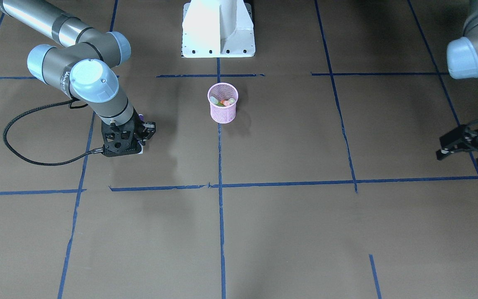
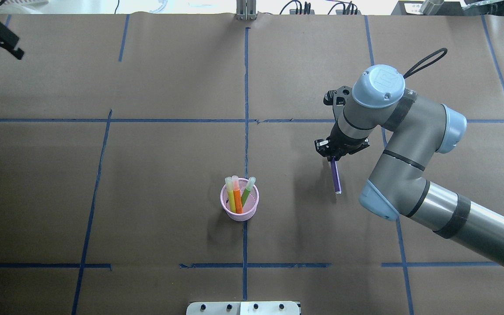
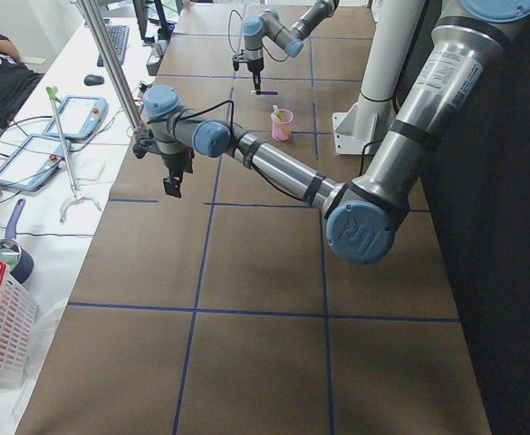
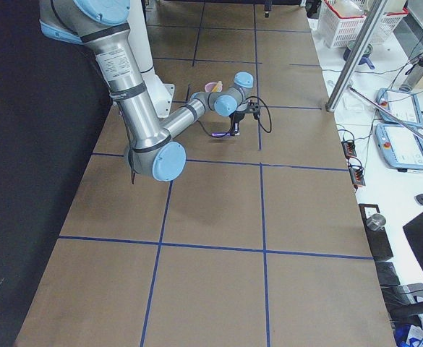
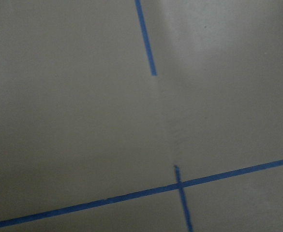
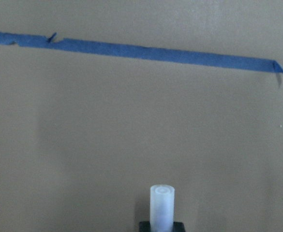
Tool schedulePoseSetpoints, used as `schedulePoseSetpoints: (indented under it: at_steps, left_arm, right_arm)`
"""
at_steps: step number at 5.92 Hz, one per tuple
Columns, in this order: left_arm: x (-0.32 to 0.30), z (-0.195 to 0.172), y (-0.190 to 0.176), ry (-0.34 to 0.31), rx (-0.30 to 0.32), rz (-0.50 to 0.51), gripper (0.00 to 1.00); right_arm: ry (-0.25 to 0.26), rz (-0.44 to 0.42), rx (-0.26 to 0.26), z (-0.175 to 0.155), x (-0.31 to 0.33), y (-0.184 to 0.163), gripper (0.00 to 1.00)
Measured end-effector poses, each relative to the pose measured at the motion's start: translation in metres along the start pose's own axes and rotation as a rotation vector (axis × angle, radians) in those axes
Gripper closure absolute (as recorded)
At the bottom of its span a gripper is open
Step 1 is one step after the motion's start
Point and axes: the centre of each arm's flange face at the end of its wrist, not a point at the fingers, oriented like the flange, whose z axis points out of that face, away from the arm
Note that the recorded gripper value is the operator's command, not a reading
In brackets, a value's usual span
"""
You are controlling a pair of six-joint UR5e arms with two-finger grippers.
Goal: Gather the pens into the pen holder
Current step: 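Lift the purple marker with the right gripper and carry it toward the cup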
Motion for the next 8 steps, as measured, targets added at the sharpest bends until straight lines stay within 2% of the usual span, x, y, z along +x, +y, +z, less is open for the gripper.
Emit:
schedulePoseSetpoints:
  at_steps: [2, 4, 6, 7, 8]
  left_arm:
    - [-0.125, 0.028, 0.017, -0.023, -0.092, 0.037, 0.0]
    - [-0.226, 0.052, 0.081, -0.013, -0.141, 0.059, 0.0]
    - [-0.27, 0.079, 0.144, -0.008, -0.156, 0.053, 0.0]
    - [-0.277, 0.085, 0.157, -0.007, -0.163, 0.044, 0.0]
    - [-0.279, 0.087, 0.162, -0.008, -0.167, 0.037, 0.0]
  right_arm:
    - [0.004, -0.018, 0.1, -0.025, -0.017, -0.007, 1.0]
    - [-0.001, -0.012, 0.214, -0.054, -0.053, -0.019, 1.0]
    - [0.012, -0.025, 0.39, -0.091, -0.082, -0.023, 1.0]
    - [0.011, -0.041, 0.485, -0.119, -0.089, -0.017, 1.0]
    - [0.014, -0.059, 0.555, -0.149, -0.093, -0.005, 1.0]
